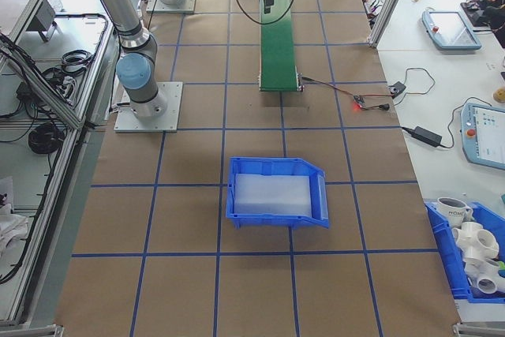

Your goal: Move button from left to right

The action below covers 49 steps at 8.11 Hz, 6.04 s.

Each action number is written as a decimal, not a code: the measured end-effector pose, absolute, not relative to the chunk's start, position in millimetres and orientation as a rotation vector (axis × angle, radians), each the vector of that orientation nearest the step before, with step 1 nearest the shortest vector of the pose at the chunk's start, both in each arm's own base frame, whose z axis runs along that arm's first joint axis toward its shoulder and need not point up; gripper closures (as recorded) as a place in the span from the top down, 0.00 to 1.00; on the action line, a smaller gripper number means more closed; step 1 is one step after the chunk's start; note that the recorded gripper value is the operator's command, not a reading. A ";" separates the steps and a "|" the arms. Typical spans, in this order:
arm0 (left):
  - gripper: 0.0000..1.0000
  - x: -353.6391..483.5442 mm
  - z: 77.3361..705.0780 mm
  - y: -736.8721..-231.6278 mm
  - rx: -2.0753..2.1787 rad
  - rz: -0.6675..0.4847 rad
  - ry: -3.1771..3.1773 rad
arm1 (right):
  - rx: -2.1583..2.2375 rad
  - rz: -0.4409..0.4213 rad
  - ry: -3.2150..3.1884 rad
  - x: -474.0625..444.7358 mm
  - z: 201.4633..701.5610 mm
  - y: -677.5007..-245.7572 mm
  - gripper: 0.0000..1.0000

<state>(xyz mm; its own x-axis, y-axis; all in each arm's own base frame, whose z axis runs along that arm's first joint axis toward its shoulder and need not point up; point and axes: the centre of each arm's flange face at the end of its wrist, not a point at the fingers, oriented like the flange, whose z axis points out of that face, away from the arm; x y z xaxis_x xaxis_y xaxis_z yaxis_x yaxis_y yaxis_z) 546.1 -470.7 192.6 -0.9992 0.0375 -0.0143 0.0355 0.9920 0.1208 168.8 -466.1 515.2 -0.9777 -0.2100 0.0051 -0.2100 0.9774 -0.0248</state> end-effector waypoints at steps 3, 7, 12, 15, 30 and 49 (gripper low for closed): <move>0.00 548.9 195.0 -468.3 0.032 0.244 3.086 | 0.329 0.038 -3.122 168.9 514.9 -466.4 1.00; 0.00 517.4 266.1 -496.3 -0.016 0.158 3.004 | 0.329 0.039 -3.123 168.9 515.2 -466.1 1.00; 0.00 301.2 450.2 -531.6 -0.098 0.286 2.981 | 0.329 0.040 -3.122 168.8 515.3 -466.1 1.00; 0.00 136.3 482.3 -552.3 -0.464 0.262 3.000 | 0.328 0.038 -3.122 168.9 514.8 -466.5 1.00; 0.00 -13.5 285.3 -568.2 -1.781 0.229 2.669 | 0.323 0.027 -3.119 168.5 513.9 -466.1 1.00; 1.00 -91.0 432.2 -538.5 -0.376 -0.190 3.226 | 0.104 -0.104 -3.139 158.2 430.1 -518.9 1.00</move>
